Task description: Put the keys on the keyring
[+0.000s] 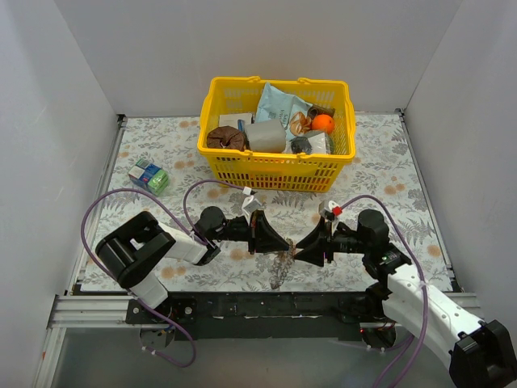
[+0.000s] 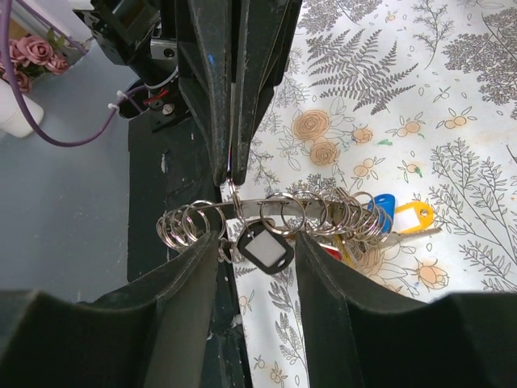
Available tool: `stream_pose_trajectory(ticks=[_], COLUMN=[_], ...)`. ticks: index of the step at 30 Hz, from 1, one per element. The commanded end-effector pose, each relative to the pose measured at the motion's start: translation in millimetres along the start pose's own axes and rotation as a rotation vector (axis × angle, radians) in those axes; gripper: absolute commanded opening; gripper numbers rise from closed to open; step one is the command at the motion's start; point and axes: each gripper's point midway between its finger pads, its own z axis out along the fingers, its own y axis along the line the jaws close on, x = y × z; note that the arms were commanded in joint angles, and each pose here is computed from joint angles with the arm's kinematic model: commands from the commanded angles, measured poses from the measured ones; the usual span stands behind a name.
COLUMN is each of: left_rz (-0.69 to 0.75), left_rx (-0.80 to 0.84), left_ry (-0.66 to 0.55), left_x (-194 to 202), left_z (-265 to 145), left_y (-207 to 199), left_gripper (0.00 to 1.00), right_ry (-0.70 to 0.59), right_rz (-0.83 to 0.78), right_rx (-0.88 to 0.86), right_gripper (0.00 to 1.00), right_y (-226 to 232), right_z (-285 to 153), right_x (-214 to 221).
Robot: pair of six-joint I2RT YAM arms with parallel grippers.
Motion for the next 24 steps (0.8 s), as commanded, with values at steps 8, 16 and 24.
stream_pose_trajectory(ticks=[8,16,24], left_rz=[0.417,0.419,0.425], left_rx=[0.249,0.254,0.256], left_ry=[-0.256,-0.257,-0.258], left_x=[-69.9,-70.9,-72.0], left_z=[-2.0,-0.9,-1.0], left_y=[-66.5,-66.9,-67.5], left_gripper=[0.00,0.00,0.00], right_ry=[-0.051,-0.051,-0.042], right_rz=[-0.037,-0.019,-0.009], right_rx=[-0.029,-0.053,-0.056], right_gripper=[0.47,0.29,0.10], right_y=[1.7,4.3,3.6], right_z=[5.9,7.1,7.3], right_x=[-24.1,-21.3,-16.3])
